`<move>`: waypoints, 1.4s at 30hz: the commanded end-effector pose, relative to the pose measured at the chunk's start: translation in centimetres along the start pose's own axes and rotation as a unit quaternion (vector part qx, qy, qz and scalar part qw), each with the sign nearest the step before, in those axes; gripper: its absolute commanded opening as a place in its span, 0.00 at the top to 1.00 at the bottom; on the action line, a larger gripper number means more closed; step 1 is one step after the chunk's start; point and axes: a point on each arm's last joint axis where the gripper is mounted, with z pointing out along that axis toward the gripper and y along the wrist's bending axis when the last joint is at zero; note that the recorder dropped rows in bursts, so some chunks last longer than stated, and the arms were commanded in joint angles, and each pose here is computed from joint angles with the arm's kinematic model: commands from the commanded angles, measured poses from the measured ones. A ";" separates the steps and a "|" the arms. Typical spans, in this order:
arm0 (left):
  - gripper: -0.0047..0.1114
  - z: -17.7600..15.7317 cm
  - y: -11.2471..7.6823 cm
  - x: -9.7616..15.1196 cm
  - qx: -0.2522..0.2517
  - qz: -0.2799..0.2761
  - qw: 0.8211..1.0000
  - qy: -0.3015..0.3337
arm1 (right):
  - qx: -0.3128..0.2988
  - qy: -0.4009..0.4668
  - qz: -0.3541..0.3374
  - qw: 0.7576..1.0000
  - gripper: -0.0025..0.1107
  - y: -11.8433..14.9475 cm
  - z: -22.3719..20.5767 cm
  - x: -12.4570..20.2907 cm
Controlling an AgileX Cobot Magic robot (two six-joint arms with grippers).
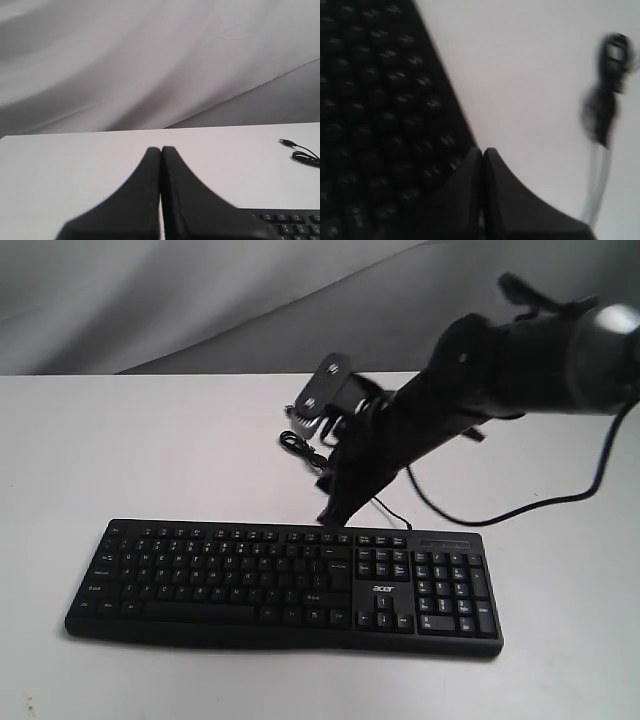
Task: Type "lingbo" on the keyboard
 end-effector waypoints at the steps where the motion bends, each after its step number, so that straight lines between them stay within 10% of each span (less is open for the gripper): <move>1: 0.96 0.0 -0.1 0.1 0.004 -0.001 1.000 -0.005 | -0.060 -0.055 -0.042 0.996 0.98 2.2 2.1 -1.7; 42: 0.96 0.0 -0.1 0.1 0.004 -0.001 1.000 -0.005 | -0.106 0.003 -0.097 0.990 0.98 5.6 5.9 -0.7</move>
